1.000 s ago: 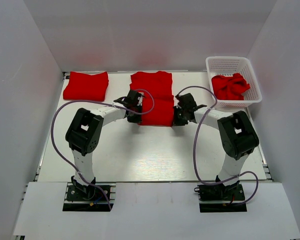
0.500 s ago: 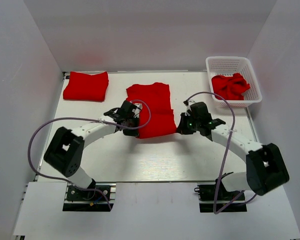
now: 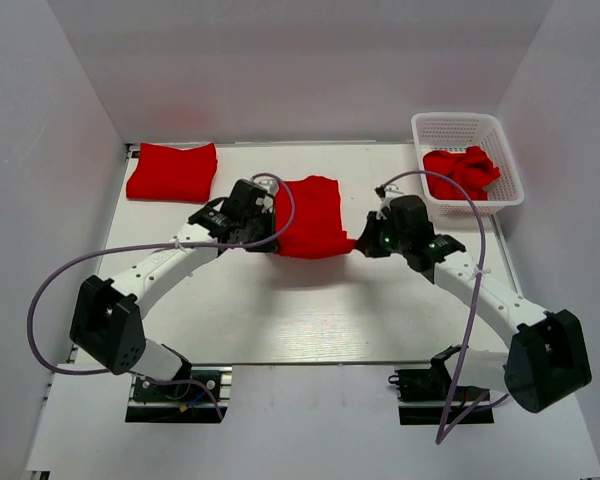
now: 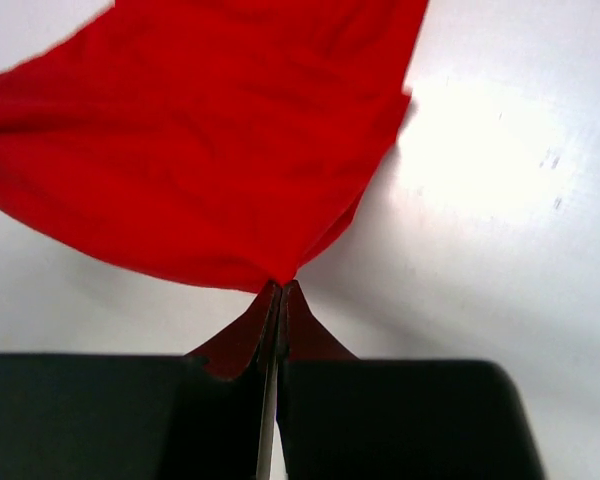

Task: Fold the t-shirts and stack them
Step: Fold the long partially folded tshirt into a neat square, then smooth out wrinkles on the folded tshirt

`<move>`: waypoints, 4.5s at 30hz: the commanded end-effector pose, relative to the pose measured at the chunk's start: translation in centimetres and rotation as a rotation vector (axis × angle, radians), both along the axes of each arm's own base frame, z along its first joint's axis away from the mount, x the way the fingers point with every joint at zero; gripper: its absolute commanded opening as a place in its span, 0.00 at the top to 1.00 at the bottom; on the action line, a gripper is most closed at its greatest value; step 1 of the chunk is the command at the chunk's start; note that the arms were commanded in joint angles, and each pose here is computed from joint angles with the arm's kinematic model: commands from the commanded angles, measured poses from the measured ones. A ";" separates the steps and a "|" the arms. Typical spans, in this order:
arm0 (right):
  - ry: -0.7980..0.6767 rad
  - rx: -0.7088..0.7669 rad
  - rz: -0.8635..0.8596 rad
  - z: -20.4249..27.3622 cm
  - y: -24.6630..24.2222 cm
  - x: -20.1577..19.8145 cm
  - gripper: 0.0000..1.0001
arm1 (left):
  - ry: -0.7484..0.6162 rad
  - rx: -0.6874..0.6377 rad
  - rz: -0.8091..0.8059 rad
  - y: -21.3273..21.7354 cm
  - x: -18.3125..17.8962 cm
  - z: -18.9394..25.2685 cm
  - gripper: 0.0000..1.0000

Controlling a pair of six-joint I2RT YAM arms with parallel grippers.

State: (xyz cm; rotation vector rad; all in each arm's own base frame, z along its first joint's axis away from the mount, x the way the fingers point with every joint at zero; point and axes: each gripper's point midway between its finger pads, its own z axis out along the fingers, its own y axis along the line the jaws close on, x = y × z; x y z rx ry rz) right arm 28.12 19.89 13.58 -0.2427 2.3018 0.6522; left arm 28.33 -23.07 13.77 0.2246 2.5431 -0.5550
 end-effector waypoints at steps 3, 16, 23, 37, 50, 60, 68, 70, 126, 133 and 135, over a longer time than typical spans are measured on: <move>-0.167 0.016 -0.064 5.2 1.0 5.8 1.00 | -0.091 -0.010 0.154 -0.2 4.4 4.0 0.99; -0.173 -0.074 -0.140 6.4 2.1 15.0 1.00 | -0.037 0.080 0.342 2.5 13.1 2.9 1.00; -0.161 -0.102 -0.157 5.3 2.3 19.5 1.00 | -0.073 0.045 0.310 2.5 17.2 3.4 1.00; -0.169 -0.091 -0.106 3.3 3.7 25.9 1.00 | -0.057 0.031 0.366 4.7 22.4 0.6 1.00; -0.275 -0.013 -0.071 1.8 5.6 31.0 1.00 | -0.139 -0.027 0.373 5.3 26.9 -1.1 0.10; -0.328 -0.006 -0.014 4.7 6.1 31.6 0.10 | -0.334 -0.005 0.362 7.8 28.8 5.7 0.00; -0.250 -0.040 0.004 3.4 4.6 26.7 0.10 | -0.334 0.073 0.176 7.7 25.9 2.1 0.09; -0.241 -0.042 0.009 3.5 4.6 26.1 0.10 | -0.333 0.080 0.129 7.5 25.6 1.4 0.21; -0.097 0.009 0.022 -5.3 7.0 29.6 0.30 | -0.268 -0.123 -0.061 2.7 27.2 -6.4 1.00; -0.134 0.022 0.027 -3.8 7.0 29.6 1.00 | -0.437 -0.130 0.057 5.0 27.2 -2.1 1.00; -0.170 0.032 0.035 -2.5 7.1 29.5 1.00 | -0.472 -0.110 0.089 5.8 26.9 -1.4 1.00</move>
